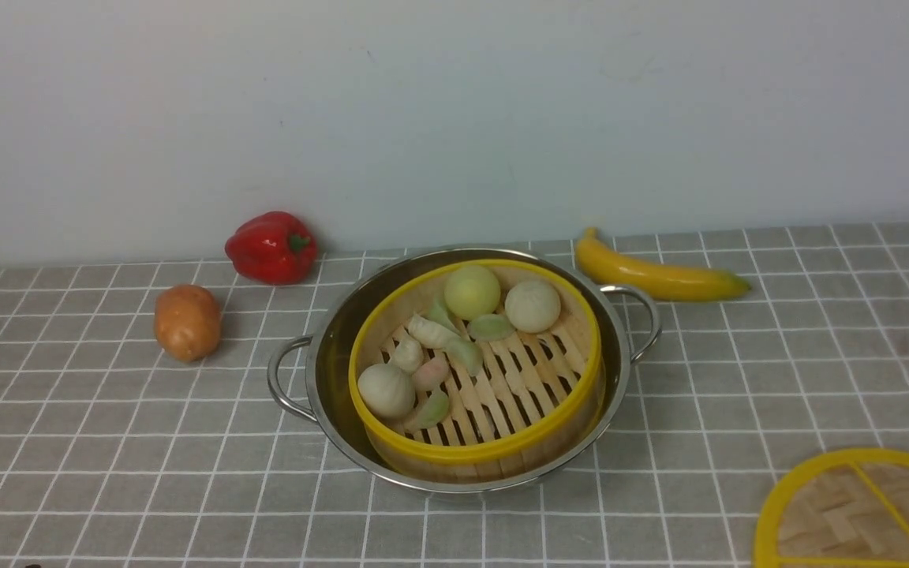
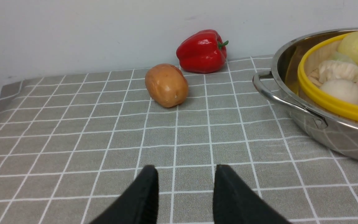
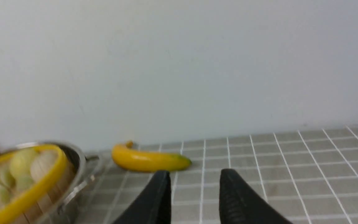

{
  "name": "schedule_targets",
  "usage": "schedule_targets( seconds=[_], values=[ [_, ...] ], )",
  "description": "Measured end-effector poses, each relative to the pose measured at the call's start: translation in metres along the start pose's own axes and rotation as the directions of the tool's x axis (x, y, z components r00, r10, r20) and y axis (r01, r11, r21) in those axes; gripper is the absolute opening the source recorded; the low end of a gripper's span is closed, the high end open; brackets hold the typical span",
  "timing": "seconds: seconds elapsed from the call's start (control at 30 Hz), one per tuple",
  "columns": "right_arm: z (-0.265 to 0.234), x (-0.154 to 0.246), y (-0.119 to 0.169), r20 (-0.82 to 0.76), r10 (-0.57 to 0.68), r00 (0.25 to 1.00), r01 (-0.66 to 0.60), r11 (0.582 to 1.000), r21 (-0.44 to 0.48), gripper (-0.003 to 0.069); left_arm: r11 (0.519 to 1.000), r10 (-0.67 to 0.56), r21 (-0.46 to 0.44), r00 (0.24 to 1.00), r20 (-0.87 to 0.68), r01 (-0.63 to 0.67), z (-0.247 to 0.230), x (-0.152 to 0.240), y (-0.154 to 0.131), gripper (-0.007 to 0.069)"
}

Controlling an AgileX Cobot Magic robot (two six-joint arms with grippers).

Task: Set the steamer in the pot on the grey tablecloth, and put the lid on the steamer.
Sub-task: 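Move the gripper down to the bamboo steamer lid and grasp its center knob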

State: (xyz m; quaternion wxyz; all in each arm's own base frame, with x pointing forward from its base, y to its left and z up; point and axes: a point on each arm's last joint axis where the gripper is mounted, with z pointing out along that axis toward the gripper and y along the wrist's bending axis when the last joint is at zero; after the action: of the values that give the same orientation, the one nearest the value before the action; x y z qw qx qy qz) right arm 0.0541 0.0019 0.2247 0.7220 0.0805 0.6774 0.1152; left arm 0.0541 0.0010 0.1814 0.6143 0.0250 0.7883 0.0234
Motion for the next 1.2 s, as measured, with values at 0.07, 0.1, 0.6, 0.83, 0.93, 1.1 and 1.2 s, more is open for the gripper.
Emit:
schedule_targets(
  seconds=[0.07, 0.1, 0.6, 0.83, 0.93, 1.1, 1.2],
  values=[
    [-0.004, -0.022, 0.006, 0.061, 0.029, 0.998, -0.028, 0.999, -0.020, 0.0242, 1.000, 0.000, 0.000, 1.000, 0.000, 0.000, 0.000, 0.000, 0.000, 0.0243],
    [-0.005, -0.033, 0.009, 0.085, 0.045, 0.995, -0.042, 0.999, -0.028, 0.0242, 1.000, 0.000, 0.000, 1.000, 0.000, 0.000, 0.000, 0.000, 0.000, 0.0243],
    [0.005, -0.065, 0.023, -0.087, 0.373, 0.924, -0.374, 0.927, 0.001, 0.0242, 1.000, 0.000, 0.000, 1.000, 0.000, 0.000, 0.000, 0.000, 0.000, 0.0243],
    [-0.003, -0.077, 0.030, -0.185, 0.121, 0.975, -0.127, 0.992, -0.017, 0.0242, 1.000, 0.000, 0.000, 1.000, 0.000, 0.000, 0.000, 0.000, 0.000, 0.0243],
    [-0.008, -0.092, 0.036, -0.258, -0.030, 0.966, 0.018, 0.999, -0.047, 0.0242, 1.000, 0.000, 0.000, 1.000, 0.000, 0.000, 0.000, 0.000, 0.000, 0.0243],
    [-0.002, -0.104, 0.043, -0.475, -0.209, 0.855, 0.176, 0.978, -0.115, 0.0242, 1.000, 0.000, 0.000, 1.000, 0.000, 0.000, 0.000, 0.000, 0.000, 0.0243],
    [0.004, -0.103, 0.044, -0.572, -0.248, 0.782, 0.202, 0.969, -0.144, 0.0242, 1.000, 0.000, 0.000, 1.000, 0.000, 0.000, 0.000, 0.000, 0.000, 0.0243]
  ],
)
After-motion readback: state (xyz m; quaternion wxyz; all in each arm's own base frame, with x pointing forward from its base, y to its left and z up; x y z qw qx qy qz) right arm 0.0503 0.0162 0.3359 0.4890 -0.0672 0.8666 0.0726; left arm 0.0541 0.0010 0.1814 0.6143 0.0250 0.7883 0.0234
